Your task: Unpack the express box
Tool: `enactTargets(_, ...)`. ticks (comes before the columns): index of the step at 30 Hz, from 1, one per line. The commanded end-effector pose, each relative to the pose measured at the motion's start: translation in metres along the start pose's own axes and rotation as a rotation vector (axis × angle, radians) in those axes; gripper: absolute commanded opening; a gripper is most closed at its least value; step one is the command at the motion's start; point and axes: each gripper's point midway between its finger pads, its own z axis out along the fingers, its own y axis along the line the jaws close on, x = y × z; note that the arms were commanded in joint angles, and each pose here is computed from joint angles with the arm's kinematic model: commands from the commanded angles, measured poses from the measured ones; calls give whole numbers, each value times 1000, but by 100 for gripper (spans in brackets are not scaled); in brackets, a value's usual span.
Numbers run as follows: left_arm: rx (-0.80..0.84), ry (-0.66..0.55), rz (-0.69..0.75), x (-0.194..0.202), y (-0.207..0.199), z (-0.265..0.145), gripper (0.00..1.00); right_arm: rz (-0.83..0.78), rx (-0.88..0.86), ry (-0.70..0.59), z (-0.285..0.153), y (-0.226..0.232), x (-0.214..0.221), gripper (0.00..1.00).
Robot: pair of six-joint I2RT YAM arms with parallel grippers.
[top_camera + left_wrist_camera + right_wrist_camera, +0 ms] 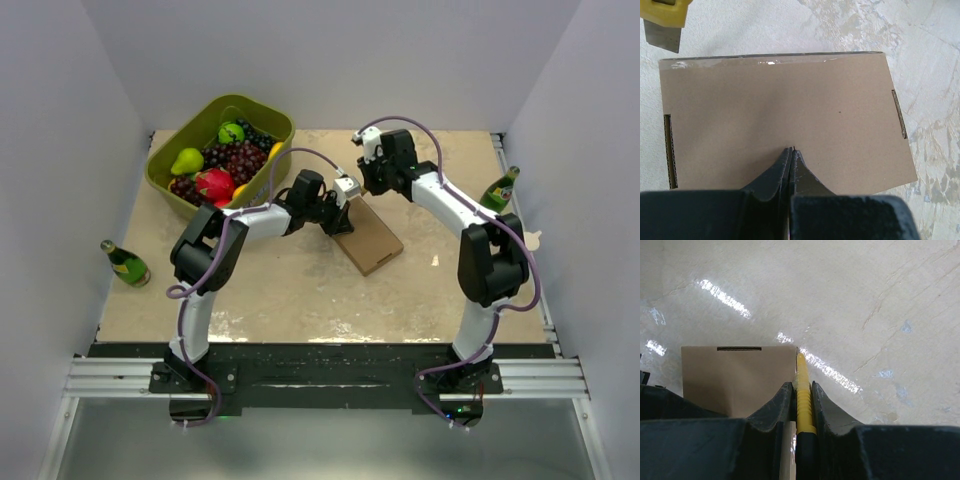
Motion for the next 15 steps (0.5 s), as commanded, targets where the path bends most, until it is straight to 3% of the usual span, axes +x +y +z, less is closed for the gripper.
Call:
enactTargets(1,-30,105,-25,38,3,5,0,-4,18,-61,1,-6,-23,0)
enactTargets(15,-30,105,-27,38,3,6,0,1,-3,-44,0,-1,-18,0)
